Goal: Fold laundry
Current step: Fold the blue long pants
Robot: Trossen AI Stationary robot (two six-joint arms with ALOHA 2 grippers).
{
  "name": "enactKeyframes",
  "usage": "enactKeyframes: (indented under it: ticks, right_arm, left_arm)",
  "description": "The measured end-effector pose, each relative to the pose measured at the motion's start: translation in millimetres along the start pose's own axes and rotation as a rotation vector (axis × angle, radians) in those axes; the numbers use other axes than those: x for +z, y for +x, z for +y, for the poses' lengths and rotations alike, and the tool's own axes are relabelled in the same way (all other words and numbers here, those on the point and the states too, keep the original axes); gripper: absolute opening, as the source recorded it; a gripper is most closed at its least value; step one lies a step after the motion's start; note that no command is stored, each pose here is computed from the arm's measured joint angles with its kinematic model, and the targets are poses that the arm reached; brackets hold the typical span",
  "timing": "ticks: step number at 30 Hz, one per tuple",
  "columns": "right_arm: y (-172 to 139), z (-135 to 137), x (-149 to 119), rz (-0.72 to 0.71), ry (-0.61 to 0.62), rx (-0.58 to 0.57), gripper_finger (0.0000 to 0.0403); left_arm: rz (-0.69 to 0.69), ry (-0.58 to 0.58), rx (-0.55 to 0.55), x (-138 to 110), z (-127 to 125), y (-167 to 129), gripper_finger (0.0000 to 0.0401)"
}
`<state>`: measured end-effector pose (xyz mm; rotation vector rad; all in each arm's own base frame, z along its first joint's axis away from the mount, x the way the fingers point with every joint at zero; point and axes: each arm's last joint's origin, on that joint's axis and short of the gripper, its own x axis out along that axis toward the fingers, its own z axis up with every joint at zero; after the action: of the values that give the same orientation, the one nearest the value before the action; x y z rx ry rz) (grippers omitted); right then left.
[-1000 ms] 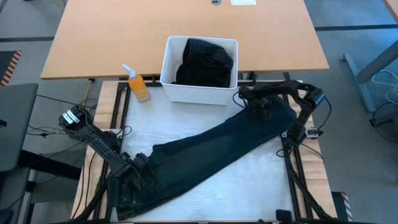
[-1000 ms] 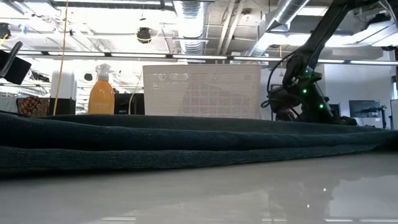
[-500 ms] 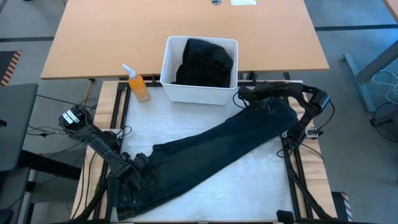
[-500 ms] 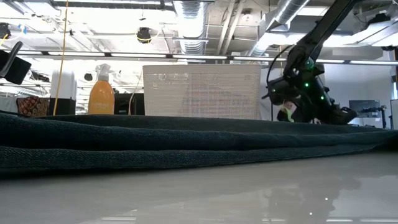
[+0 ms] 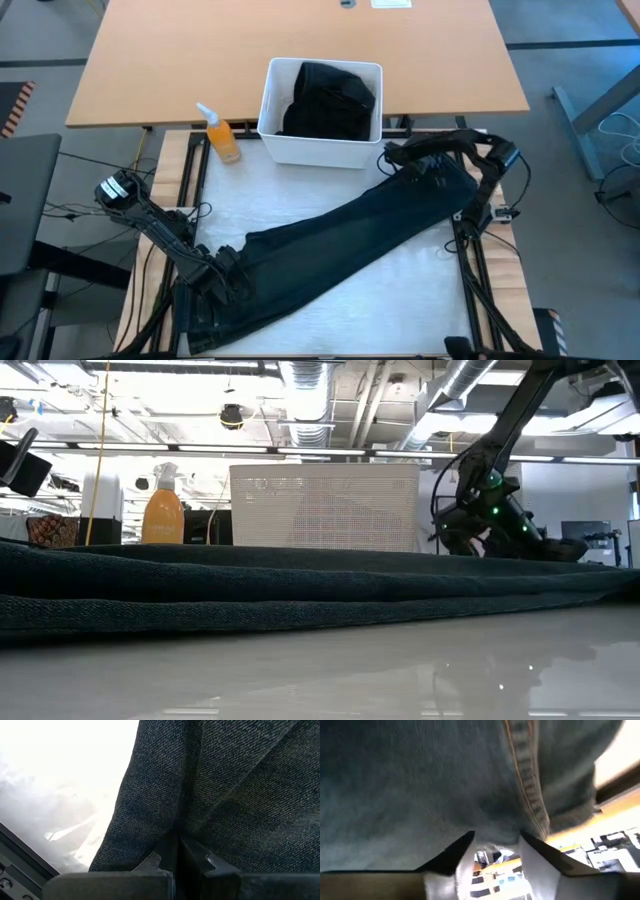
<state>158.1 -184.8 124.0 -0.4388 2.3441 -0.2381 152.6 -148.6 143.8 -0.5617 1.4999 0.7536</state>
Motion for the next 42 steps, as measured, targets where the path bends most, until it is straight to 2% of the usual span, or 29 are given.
enactKeyframes:
  ticks: [3, 6, 9, 13, 18, 21, 25, 33, 37, 39, 42]
  right_arm:
    - [10, -2, 9, 0.009, -0.031, 0.016, 0.0205]
    - [19, 0, 16, 0.049, -0.107, 0.033, 0.0198]
    - [19, -3, 19, 0.079, -0.145, 0.004, 0.0146]
    - [4, -9, 19, 0.079, -0.184, -0.044, 0.0026]
    - [-13, -20, 6, 0.125, -0.231, -0.117, 0.0016]
    - [-19, -31, -2, 0.08, -0.179, -0.112, 0.0012]
    - [-15, -34, -1, -0.032, -0.148, -0.032, 0.0039]
    - [-6, -33, 4, -0.049, -0.234, 0.005, 0.0176]
    - [1, -35, 4, -0.081, -0.224, 0.017, 0.0234]
    - [5, -34, 2, -0.083, -0.236, 0.038, 0.0246]
    - [9, -32, 4, -0.074, -0.297, 0.054, 0.0244]
  left_arm:
    - [0.001, -0.004, 0.0, 0, 0, 0, 0.0]
    - [0.002, -0.004, -0.001, 0, 0, 0, 0.0]
    - [0.002, 0.001, 0.0, 0, 0, 0, 0.0]
    - [0.002, 0.015, 0.002, 0, 0, 0, 0.0]
    - [0.001, 0.018, 0.002, 0, 0, 0, 0.0]
    - [0.001, 0.018, 0.002, 0, 0, 0, 0.0]
    - [0.001, 0.017, 0.002, 0, 0, 0, 0.0]
    - [0.001, 0.015, 0.002, 0, 0, 0, 0.0]
    - [0.0, 0.015, 0.002, 0, 0, 0, 0.0]
    - [-0.001, 0.015, 0.002, 0, 0, 0, 0.0]
    - [-0.007, 0.015, 0.003, 0, 0, 0, 0.0]
